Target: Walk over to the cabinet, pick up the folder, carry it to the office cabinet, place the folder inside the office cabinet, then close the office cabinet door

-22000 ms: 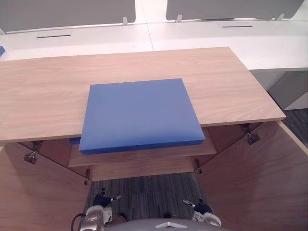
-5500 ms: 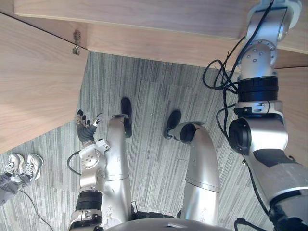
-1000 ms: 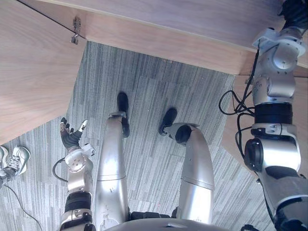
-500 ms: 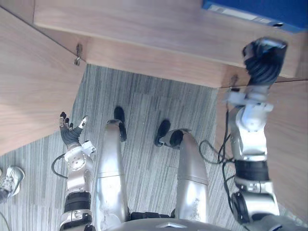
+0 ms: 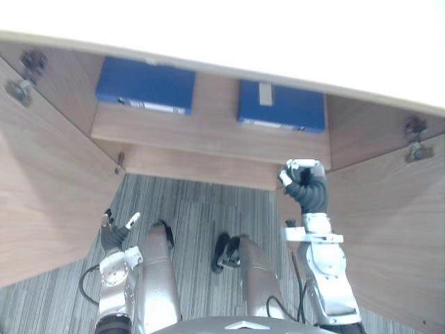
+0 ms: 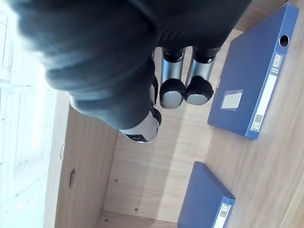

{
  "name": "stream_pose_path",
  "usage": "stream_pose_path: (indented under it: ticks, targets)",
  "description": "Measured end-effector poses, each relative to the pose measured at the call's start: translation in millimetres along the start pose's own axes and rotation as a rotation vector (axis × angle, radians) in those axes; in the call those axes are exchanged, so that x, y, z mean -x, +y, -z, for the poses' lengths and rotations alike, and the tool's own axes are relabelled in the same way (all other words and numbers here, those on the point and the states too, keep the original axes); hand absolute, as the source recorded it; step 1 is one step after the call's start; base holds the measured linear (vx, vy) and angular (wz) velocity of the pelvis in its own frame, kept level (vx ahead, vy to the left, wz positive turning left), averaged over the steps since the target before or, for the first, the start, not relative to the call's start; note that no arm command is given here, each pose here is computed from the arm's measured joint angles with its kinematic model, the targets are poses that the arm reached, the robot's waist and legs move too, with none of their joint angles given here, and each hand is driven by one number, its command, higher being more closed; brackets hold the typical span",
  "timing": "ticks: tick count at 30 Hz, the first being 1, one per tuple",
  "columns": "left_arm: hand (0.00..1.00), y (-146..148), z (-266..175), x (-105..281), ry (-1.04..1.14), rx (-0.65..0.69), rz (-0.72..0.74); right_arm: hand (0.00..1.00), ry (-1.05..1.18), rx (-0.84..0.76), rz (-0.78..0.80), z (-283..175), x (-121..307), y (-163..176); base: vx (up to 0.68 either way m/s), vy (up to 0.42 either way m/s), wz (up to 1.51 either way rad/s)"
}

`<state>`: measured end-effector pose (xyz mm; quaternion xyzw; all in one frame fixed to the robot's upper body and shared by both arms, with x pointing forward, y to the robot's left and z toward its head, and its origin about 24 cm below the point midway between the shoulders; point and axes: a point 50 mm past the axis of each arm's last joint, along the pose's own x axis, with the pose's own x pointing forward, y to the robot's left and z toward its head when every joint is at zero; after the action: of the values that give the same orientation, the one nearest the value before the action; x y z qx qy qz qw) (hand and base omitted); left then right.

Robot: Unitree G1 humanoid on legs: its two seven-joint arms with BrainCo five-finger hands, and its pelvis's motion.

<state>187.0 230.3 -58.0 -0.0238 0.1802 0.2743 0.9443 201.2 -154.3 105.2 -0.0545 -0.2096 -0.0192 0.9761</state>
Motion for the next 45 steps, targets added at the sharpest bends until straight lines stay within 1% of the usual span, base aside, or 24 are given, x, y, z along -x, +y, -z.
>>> stream_pose_path:
  ticks: [5,6,7,10,13,17,20,21,22,24,28,37,45]
  targets:
    - [0.00,-1.0,28.9,8.0,0.116,-0.075,0.042,1.00,0.298,0.101,-0.042,57.6,31.2,8.2,0.17,0.074,-0.11]
    - [0.00,-4.6,36.0,10.5,0.142,-0.111,0.073,1.00,0.391,0.120,-0.051,73.5,43.5,10.6,0.11,0.021,-0.11]
    - [0.00,-6.5,38.6,11.9,0.152,-0.117,0.090,1.00,0.425,0.130,-0.055,79.3,48.6,11.3,0.14,0.014,-0.09]
    - [0.00,-12.7,51.4,17.9,0.198,-0.169,0.138,1.00,0.599,0.159,-0.073,108.2,74.0,11.8,0.12,0.011,-0.04]
    - [0.00,-11.3,63.5,21.4,0.250,-0.206,0.147,1.00,0.770,0.188,-0.075,138.7,93.3,7.3,0.11,0.005,-0.12]
    - [0.00,-6.1,74.7,25.5,0.301,-0.230,0.144,1.00,0.929,0.211,-0.014,161.2,114.6,-6.5,0.10,0.011,-0.13]
    - [0.00,-2.0,82.2,28.6,0.333,-0.267,0.152,1.00,1.052,0.191,0.050,175.0,134.2,-14.1,0.04,0.009,-0.05]
    - [0.00,-0.6,83.7,28.9,0.340,-0.278,0.156,0.00,1.076,0.177,0.069,177.5,137.5,-14.9,0.00,0.001,-0.14]
    - [0.00,2.4,87.4,30.3,0.359,-0.298,0.159,0.00,1.134,0.142,0.122,182.8,145.8,-17.9,-0.02,-0.003,-0.13]
    - [0.00,4.0,92.1,32.4,0.385,-0.306,0.158,0.00,1.191,0.107,0.179,186.9,155.2,-21.7,-0.04,-0.001,-0.07]
    - [0.00,6.6,100.7,37.4,0.431,-0.333,0.175,0.00,1.240,0.071,0.242,188.9,164.7,-24.4,-0.09,0.020,0.00]
    - [0.00,15.0,114.4,48.6,0.508,-0.354,0.166,0.00,1.268,0.077,0.270,190.0,170.4,-24.2,-0.06,0.049,-0.04]
    - [0.00,20.0,119.9,54.3,0.537,-0.361,0.157,0.00,1.336,0.028,0.397,191.3,188.8,-34.7,0.04,0.040,-0.17]
